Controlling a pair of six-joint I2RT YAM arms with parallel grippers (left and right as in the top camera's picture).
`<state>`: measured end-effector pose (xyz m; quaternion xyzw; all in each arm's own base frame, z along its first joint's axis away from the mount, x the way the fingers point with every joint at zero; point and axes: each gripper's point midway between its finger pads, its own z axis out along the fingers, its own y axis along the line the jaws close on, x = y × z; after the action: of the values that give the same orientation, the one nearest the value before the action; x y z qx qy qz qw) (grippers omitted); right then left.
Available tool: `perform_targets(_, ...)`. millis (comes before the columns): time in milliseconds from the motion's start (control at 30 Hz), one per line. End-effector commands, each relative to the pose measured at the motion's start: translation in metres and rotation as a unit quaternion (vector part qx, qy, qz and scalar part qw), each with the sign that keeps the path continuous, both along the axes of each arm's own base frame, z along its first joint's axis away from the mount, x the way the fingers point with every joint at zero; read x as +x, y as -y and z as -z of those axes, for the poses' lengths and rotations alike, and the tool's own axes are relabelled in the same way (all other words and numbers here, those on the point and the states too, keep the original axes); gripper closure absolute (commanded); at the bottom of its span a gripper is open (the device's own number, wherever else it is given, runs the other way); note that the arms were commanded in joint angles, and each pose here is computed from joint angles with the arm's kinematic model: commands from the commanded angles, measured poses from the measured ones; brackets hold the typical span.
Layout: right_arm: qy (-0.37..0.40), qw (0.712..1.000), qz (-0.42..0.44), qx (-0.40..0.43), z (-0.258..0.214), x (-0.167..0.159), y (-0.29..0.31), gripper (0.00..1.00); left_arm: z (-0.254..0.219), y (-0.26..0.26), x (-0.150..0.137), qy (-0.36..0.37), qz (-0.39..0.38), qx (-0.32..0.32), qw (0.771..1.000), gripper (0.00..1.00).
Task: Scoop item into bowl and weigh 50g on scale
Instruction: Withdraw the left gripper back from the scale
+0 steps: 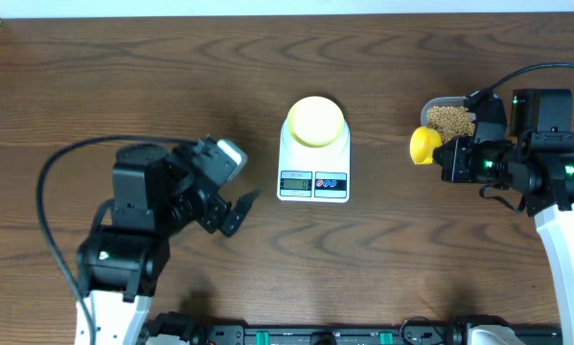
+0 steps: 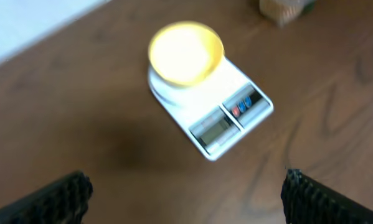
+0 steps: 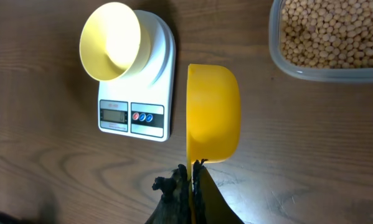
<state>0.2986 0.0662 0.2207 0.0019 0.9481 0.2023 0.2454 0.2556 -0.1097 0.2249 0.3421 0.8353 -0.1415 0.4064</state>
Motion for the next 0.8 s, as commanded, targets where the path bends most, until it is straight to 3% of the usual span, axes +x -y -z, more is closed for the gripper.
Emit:
perform_targets(0, 0.004, 1.0, 0.001, 0.0, -0.004, 0.0, 0.002, 0.99, 0.037, 0.008, -0.013, -0.048, 0.033, -0.02, 0.998, 0.01)
perform_targets(300, -0.004, 1.0, 0.003, 0.001, -0.002, -0.003, 0.002, 0.99, 0.034, 0.011, 0.0, -0.01, 0.035, -0.028, 0.999, 0.01)
perform_targets(767, -0.005, 1.0, 0.004, 0.002, -0.002, -0.003, 0.002, 0.99, 0.038, 0.009, -0.002, -0.021, 0.03, -0.025, 0.999, 0.01)
